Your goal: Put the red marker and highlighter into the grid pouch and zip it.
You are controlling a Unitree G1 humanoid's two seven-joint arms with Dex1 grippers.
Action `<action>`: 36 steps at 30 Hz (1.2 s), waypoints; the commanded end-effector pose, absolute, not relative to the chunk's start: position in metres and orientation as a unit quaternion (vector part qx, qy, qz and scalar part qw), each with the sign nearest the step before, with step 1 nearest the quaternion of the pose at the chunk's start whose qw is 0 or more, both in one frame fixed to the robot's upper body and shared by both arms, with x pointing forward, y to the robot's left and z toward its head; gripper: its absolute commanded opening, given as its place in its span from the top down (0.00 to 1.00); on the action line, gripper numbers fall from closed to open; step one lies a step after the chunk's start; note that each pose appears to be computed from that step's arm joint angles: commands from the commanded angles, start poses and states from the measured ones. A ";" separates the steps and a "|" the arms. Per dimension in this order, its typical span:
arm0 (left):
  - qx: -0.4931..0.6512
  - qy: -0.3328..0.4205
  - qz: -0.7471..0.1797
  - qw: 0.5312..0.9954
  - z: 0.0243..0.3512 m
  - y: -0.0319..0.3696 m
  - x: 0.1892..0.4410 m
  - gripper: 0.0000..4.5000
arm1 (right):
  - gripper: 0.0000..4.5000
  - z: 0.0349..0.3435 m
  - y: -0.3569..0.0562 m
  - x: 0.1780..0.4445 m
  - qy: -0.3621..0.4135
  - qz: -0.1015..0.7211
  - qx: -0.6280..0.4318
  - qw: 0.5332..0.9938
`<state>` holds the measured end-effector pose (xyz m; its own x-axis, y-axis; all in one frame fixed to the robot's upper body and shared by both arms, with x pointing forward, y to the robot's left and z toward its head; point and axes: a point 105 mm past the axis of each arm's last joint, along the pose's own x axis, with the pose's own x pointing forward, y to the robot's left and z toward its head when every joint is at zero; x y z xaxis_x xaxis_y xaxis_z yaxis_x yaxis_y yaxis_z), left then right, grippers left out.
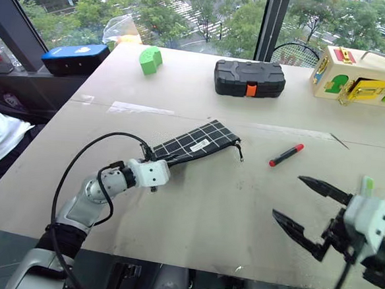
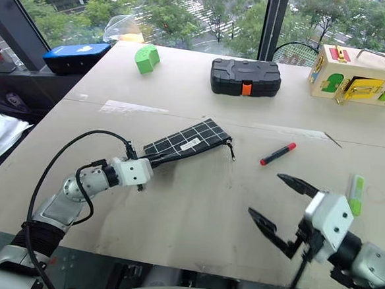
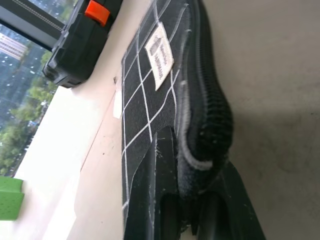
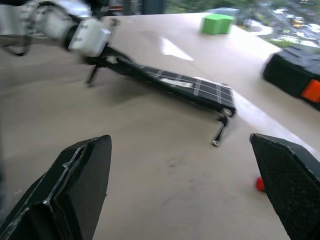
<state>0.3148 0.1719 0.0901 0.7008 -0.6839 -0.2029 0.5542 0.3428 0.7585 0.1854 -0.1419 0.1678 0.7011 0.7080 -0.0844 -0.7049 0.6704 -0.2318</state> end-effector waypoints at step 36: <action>0.372 -0.204 -0.413 0.806 0.162 0.122 0.313 1.00 | 0.99 0.182 -0.123 0.313 0.086 0.267 0.075 0.957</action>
